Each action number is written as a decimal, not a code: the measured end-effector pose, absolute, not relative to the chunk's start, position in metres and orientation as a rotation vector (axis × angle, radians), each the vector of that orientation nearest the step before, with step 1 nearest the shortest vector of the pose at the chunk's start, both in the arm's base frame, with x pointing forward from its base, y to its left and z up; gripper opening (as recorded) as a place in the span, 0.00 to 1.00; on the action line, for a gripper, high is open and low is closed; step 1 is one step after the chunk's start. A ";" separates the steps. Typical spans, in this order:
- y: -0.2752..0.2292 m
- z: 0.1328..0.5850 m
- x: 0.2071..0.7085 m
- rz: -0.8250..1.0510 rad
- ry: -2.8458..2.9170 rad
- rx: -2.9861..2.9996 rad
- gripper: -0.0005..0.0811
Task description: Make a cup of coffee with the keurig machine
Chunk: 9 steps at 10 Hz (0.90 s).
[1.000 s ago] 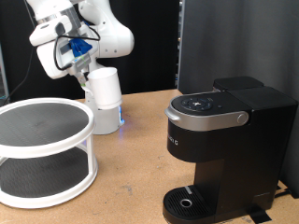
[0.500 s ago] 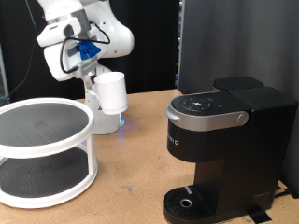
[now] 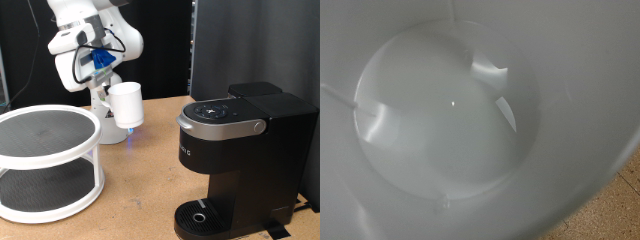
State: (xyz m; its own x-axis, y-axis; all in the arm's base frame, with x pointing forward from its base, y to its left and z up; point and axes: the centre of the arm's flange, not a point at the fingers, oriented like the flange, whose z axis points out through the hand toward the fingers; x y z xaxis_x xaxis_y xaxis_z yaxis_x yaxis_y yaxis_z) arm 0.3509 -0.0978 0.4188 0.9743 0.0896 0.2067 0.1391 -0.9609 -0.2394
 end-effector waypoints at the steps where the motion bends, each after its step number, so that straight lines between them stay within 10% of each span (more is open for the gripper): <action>1: -0.096 0.416 0.352 -0.275 -0.170 -2.868 0.09; 9: -0.084 0.377 0.348 -0.238 -0.162 -2.892 0.09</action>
State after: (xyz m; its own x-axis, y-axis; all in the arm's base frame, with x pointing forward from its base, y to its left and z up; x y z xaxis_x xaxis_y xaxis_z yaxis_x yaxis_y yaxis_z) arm 0.3478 -0.0841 0.3766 0.9807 0.0901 0.1736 0.1282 -0.9663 -0.2232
